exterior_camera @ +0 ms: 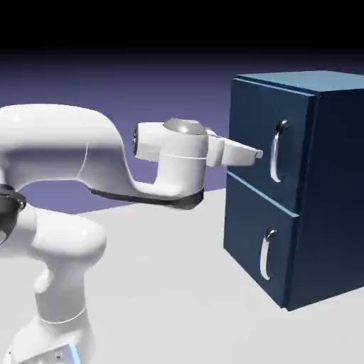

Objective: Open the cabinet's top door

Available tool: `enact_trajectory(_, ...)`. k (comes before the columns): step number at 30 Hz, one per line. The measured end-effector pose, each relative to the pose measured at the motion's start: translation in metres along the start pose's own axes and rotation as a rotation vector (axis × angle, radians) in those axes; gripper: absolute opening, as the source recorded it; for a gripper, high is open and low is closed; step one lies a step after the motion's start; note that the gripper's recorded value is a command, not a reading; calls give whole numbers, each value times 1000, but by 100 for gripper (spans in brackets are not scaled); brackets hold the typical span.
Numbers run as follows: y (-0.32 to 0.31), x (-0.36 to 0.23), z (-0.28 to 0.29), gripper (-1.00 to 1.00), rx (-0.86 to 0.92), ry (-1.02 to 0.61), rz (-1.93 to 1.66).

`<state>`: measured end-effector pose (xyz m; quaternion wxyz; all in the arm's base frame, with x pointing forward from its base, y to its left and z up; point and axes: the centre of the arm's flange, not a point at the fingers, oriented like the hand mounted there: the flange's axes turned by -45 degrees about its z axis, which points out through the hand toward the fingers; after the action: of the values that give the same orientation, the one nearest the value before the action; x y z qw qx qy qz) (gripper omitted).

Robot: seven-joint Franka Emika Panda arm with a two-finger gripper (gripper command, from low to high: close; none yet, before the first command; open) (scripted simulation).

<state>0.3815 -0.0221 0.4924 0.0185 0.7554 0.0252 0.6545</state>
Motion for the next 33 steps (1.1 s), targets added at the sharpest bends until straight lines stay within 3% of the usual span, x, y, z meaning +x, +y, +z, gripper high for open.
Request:
enact_trajectory(11,16,-24,25,0,48,145,58)
enact_trajectory(15,14,-18,65,0,49,144,59)
enact_trajectory(16,14,-16,74,-100,48,145,58)
enact_trajectory(33,-51,-26,-19,-100,-307,134,82)
